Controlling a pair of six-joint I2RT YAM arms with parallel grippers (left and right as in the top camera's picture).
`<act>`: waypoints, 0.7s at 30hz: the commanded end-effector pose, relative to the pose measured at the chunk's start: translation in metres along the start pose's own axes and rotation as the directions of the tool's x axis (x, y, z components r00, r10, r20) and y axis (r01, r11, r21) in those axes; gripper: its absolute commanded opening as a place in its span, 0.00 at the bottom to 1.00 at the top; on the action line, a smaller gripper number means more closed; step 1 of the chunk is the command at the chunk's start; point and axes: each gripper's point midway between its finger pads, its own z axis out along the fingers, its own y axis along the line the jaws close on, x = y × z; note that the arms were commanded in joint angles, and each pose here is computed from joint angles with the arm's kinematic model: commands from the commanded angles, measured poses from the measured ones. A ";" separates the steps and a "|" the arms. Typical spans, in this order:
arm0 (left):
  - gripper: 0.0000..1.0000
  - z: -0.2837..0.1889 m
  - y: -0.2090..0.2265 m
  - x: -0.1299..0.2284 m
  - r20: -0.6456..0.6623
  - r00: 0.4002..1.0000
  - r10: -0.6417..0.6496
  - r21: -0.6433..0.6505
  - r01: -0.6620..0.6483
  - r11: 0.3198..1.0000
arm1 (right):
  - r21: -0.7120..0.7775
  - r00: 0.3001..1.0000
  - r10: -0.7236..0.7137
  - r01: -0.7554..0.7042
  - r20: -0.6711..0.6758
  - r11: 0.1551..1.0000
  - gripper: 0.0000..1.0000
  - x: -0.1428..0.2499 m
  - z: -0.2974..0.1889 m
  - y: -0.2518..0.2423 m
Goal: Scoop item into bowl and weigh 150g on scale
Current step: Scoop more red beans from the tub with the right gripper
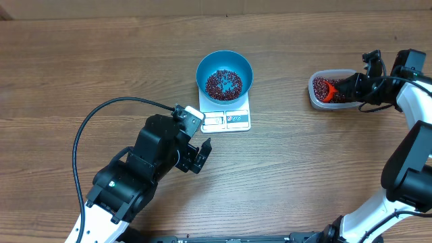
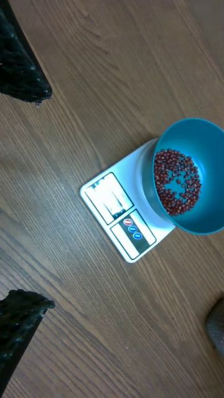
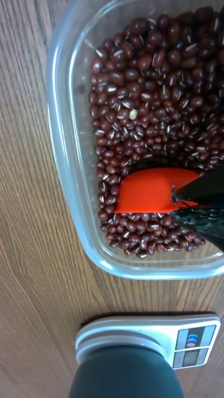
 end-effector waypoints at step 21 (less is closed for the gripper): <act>1.00 0.000 0.003 0.001 0.000 1.000 0.016 -0.010 -0.016 1.000 | -0.198 0.994 0.107 -0.106 -0.004 0.975 0.04 0.016 0.003 -0.009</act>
